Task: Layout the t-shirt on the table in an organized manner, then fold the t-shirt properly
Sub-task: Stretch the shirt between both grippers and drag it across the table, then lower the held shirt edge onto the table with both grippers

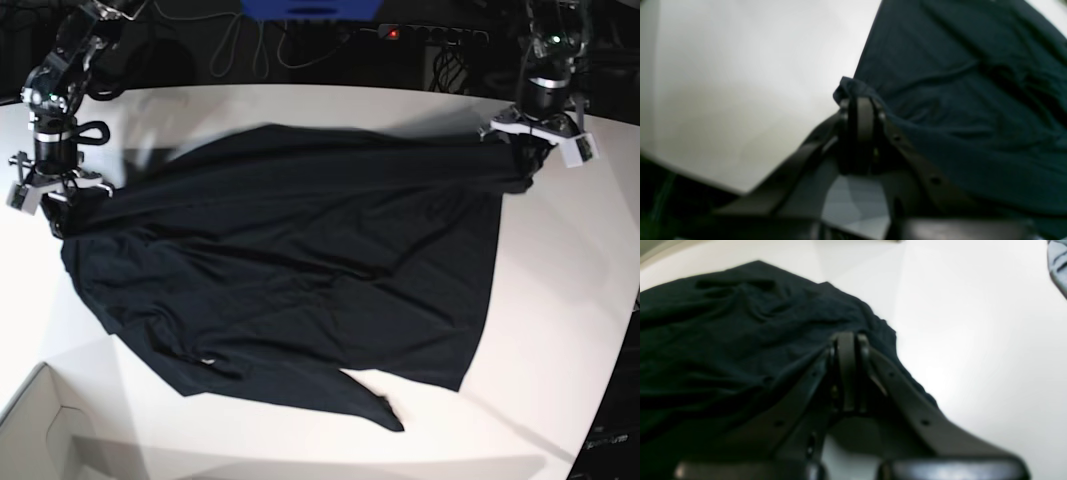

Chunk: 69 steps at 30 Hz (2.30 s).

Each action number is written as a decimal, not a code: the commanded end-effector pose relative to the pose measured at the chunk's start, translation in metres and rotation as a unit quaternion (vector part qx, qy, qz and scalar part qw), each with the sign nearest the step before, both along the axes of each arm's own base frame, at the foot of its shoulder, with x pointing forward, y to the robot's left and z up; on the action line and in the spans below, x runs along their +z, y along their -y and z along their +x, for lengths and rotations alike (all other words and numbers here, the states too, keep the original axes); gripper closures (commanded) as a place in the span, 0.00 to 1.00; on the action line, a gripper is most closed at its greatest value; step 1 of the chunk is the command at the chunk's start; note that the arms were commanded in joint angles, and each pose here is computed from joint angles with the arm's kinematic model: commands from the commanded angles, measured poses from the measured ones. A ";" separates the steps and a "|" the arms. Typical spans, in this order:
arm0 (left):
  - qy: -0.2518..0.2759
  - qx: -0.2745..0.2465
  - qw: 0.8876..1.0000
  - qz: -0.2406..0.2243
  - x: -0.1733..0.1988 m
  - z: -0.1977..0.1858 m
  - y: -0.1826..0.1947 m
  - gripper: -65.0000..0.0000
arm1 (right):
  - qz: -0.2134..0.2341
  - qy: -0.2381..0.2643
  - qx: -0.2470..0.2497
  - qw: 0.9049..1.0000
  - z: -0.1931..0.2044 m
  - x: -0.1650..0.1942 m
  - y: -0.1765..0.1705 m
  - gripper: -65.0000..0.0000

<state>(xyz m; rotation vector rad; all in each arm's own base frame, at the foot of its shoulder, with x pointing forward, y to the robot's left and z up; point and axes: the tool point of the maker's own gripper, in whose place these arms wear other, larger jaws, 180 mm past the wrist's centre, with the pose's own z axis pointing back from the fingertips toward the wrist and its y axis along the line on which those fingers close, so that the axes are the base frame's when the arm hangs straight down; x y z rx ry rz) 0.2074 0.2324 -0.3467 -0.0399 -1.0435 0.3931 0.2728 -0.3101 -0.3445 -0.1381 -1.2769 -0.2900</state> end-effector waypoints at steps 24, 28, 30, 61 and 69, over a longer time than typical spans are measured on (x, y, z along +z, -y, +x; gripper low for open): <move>0.019 0.027 0.997 -0.063 0.008 0.031 -0.013 0.99 | 0.024 0.044 0.014 0.999 0.058 0.011 0.001 1.00; 0.000 0.019 0.997 -0.077 0.001 0.037 -0.008 0.99 | 0.026 0.043 0.018 0.999 0.059 0.010 -0.002 1.00; -0.009 0.012 0.996 -0.084 0.001 0.041 -0.004 0.97 | 0.023 0.045 0.031 0.998 0.065 0.012 -0.009 1.00; -0.132 0.014 0.981 -0.140 -0.062 -0.001 0.016 0.35 | 0.010 0.038 0.047 0.998 0.067 0.013 -0.010 1.00; -0.123 0.018 0.980 -0.158 -0.067 0.017 0.021 0.35 | 0.011 0.026 0.047 0.999 0.059 0.005 -0.010 1.00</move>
